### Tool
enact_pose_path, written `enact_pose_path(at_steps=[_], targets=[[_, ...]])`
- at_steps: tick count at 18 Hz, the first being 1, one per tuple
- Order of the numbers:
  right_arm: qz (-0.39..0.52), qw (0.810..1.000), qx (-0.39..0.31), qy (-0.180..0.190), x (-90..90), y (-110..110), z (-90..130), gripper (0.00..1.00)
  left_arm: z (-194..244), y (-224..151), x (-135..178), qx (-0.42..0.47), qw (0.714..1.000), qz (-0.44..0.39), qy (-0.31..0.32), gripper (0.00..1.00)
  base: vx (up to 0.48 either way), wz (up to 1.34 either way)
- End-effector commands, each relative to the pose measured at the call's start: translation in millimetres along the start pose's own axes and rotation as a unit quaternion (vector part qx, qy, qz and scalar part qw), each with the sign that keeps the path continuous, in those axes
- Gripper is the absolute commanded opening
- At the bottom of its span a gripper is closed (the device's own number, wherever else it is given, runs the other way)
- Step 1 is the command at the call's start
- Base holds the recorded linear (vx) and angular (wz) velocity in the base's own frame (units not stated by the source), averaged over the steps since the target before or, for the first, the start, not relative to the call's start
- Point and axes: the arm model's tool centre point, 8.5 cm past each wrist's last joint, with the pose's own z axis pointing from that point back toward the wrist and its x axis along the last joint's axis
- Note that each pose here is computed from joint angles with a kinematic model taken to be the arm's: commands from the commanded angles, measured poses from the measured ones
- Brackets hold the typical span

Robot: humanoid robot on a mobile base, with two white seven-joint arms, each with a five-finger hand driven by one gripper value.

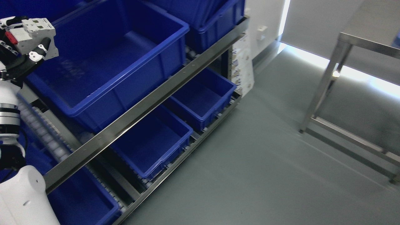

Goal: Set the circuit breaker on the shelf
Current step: 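Carry the circuit breaker in the left hand toward the blue bin shelf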

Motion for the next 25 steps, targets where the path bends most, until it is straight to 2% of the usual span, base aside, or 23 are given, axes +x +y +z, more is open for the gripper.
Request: enact_pose_path(at_steps=[1,5,8,14,17,21,23,25], targets=[[0.001,1.000,-0.010,-0.006,-6.6,-12.2,0.3,1.00,5.3,79.8,26.8,0.013,0.994,-0.107,0.026,0.06,-0.053,0.80],[0.001,1.000,-0.010,-0.006,-7.2,-12.3,0.4,1.00,-6.6,107.7,17.7,-0.046,0.983,-0.157,0.082,0.09,-0.024,0.96],[0.001,1.000,-0.010,-0.006,-7.2,-12.3,0.4,1.00,-24.6,99.2,13.1,-0.100,0.968,-0.202,0.107,0.10,0.052,0.74],[0.001,1.000,-0.010,-0.006,-6.6,-12.2,0.3,1.00,-67.5,87.0,-36.4,-0.154,0.942,-0.234,0.187,0.11,0.113,0.46],[0.000,1.000,-0.010,-0.006,-7.2,-12.3,0.4,1.00,-91.1,34.5,-47.6,-0.223,0.919,-0.261,0.194,0.11,0.135,0.45],[0.001,1.000,-0.010,-0.006,-7.2,-12.3,0.4,1.00,-107.0,-80.0,-60.6,-0.334,0.890,-0.255,0.175,0.11,0.134,0.30],[0.001,1.000,-0.010,-0.006,-7.2,-12.3,0.4,1.00,-116.5,-113.4,-54.0,-0.366,0.876,-0.269,0.165,0.11,0.112,0.10],[0.001,1.000,-0.010,-0.006,-7.2,-12.3,0.4,1.00,-122.3,-134.7,-60.0,-0.378,0.869,-0.269,0.173,0.12,0.095,0.01]])
